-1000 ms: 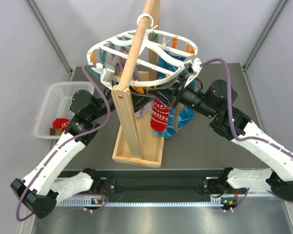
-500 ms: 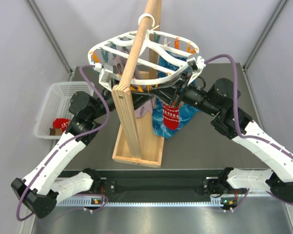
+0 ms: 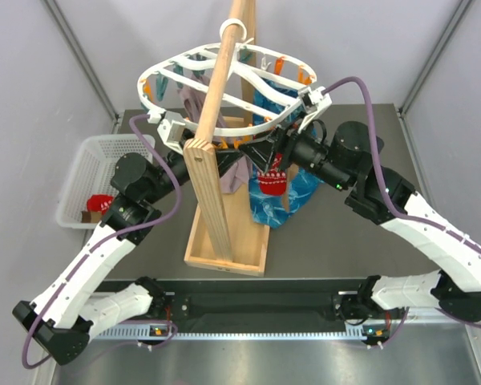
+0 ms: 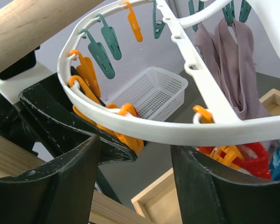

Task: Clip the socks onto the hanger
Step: Open the clamp at the hanger.

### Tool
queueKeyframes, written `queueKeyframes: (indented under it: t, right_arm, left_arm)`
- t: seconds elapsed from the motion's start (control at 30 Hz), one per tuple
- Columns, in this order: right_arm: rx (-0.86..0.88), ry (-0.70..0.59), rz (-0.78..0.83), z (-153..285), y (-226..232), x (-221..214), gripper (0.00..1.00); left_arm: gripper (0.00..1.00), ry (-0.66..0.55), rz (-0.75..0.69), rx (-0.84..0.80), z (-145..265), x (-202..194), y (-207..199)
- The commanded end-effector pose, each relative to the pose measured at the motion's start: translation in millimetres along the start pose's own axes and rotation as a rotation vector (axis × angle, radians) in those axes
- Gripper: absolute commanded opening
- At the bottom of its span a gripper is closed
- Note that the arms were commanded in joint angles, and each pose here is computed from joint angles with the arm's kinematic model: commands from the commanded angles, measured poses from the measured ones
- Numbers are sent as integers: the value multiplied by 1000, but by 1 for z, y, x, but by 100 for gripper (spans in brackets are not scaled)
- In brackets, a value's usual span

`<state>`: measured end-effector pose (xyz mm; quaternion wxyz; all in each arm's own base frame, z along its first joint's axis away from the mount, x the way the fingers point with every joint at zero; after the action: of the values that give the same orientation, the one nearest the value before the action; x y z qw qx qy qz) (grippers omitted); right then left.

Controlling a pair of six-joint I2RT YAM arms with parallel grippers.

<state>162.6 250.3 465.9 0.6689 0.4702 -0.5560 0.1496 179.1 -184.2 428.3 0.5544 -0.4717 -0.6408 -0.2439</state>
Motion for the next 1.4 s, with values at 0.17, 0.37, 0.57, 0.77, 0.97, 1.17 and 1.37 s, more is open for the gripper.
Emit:
queueKeyframes:
  t: [0.17, 0.37, 0.57, 0.77, 0.97, 1.17, 1.37]
  right_arm:
    - [-186, -66, 31, -7, 15, 12, 64]
    - [-244, -92, 29, -17, 27, 9, 59]
    - [-313, -147, 23, -22, 36, 7, 59]
    - [-404, -217, 26, -29, 40, 4, 60]
    - [-439, -257, 27, -40, 46, 0, 60]
    - [-469, -295, 35, -43, 53, 2, 58]
    - [-505, -293, 61, -50, 63, -1, 58]
  left_arm:
    - [0, -24, -118, 100, -1, 9, 10]
    - [0, -24, -130, 111, 2, 10, 9]
    - [0, -23, -140, 133, 5, 10, 11]
    - [0, -21, -128, 150, 5, 7, 12]
    - [0, -24, -122, 151, 5, 7, 12]
    - [0, -21, -120, 153, 5, 6, 12]
    - [0, -17, -121, 158, 5, 4, 12]
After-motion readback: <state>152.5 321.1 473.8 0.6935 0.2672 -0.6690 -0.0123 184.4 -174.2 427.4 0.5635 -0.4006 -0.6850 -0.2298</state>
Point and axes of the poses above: each gripper's point midway between its finger pads, its own z axis back along the fingers, its own y axis along the line the jaws close on, x = y × z, the point moved 9 cm from there along z, back along the fingers, and after that the axes turned 5 degrees about -z, right-handed, at the moved point
